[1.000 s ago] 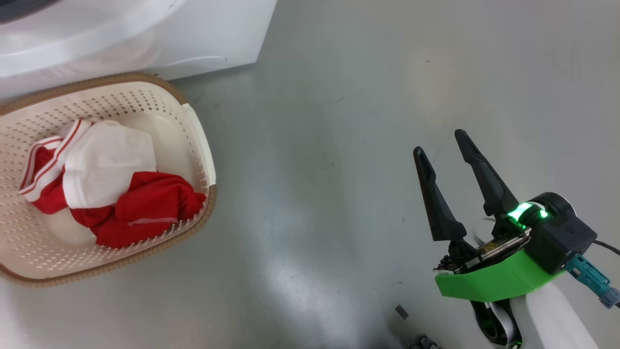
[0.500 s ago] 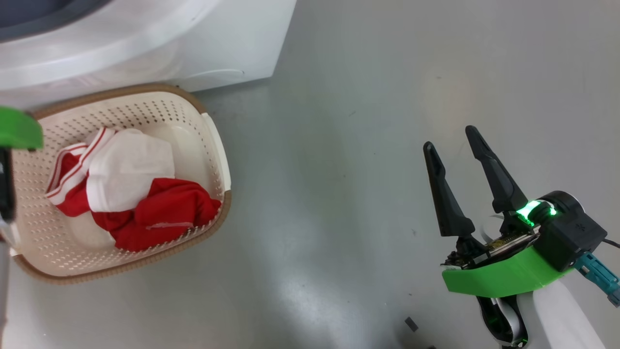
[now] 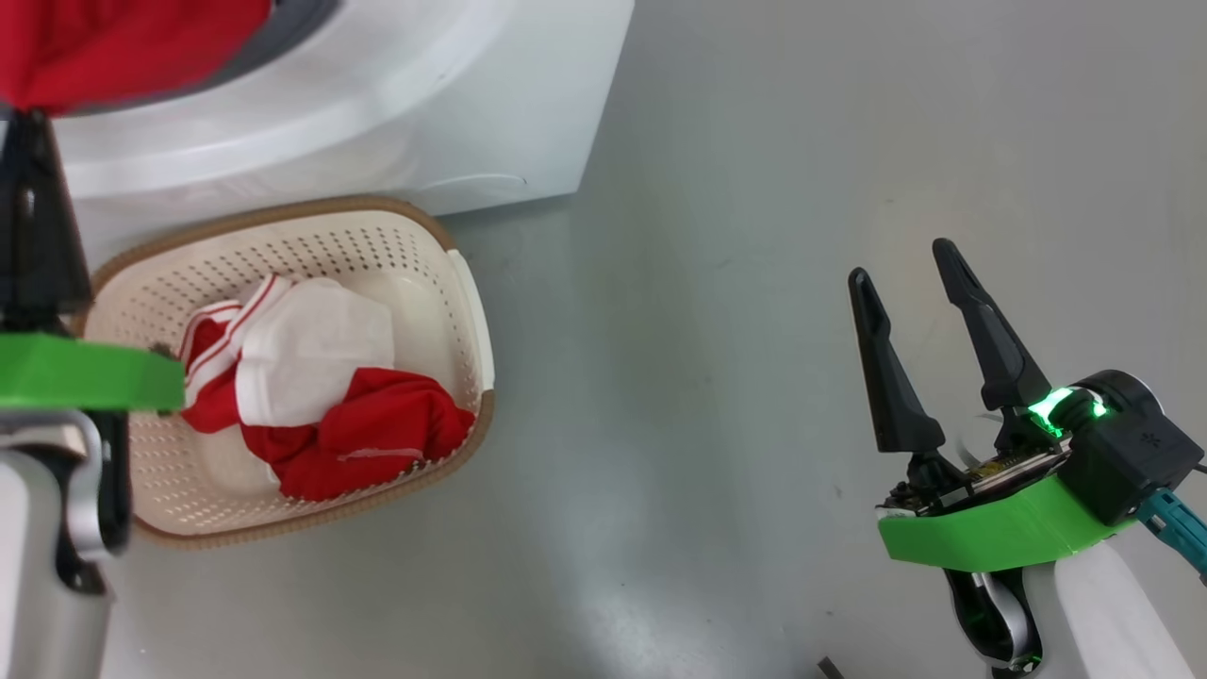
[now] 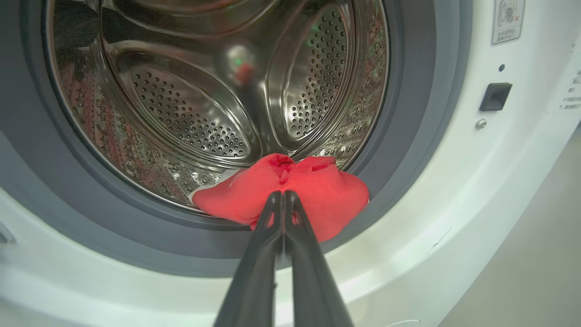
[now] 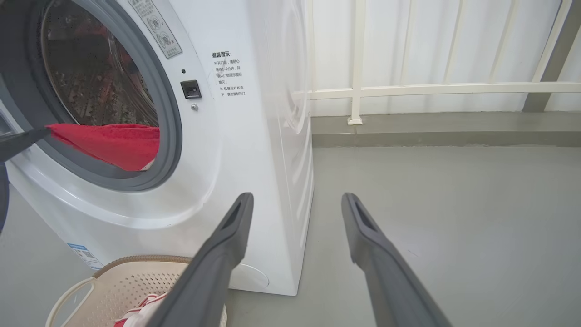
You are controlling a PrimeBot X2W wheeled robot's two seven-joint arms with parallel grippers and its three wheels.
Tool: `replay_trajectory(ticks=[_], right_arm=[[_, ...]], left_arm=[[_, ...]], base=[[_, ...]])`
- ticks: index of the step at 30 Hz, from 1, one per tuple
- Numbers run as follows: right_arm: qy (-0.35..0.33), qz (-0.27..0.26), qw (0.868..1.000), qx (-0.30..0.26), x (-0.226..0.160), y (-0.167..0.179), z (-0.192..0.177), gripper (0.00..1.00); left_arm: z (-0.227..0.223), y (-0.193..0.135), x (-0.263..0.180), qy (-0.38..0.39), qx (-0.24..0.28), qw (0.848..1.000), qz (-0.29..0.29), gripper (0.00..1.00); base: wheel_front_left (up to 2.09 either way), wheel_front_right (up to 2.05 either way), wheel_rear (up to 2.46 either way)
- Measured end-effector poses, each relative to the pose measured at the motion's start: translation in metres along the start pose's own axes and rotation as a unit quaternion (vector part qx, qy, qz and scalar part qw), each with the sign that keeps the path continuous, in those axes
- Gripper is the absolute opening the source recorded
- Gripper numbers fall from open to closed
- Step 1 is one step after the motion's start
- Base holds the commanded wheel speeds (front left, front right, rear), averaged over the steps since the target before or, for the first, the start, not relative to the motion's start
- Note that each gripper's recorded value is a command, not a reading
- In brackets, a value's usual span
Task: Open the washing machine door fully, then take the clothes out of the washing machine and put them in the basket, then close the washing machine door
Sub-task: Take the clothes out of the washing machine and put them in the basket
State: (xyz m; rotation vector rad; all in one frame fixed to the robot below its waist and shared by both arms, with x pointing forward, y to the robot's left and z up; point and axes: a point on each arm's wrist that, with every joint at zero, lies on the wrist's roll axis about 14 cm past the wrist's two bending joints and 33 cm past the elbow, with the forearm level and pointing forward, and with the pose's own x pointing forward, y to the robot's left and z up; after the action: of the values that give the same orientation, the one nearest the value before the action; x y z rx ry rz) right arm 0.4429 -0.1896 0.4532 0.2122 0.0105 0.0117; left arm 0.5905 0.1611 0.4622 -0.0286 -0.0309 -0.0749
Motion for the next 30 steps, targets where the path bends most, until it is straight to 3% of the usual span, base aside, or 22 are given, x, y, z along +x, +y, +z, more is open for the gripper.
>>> replay_trajectory(ticks=[19,30], right_arm=[[-0.040,0.021,0.999,0.003,-0.003,0.017,0.029,1.00],[-0.027,0.022,0.999,-0.001,-0.004,0.017,0.019,1.00]], left_arm=[[0.021,0.008,-0.078,0.007,-0.021,0.999,0.031,0.00],[-0.022,-0.006,-0.110,0.078,-0.063,0.994,0.032,0.00]], base=[[0.00,0.00,0.00],[0.00,0.00,0.00]])
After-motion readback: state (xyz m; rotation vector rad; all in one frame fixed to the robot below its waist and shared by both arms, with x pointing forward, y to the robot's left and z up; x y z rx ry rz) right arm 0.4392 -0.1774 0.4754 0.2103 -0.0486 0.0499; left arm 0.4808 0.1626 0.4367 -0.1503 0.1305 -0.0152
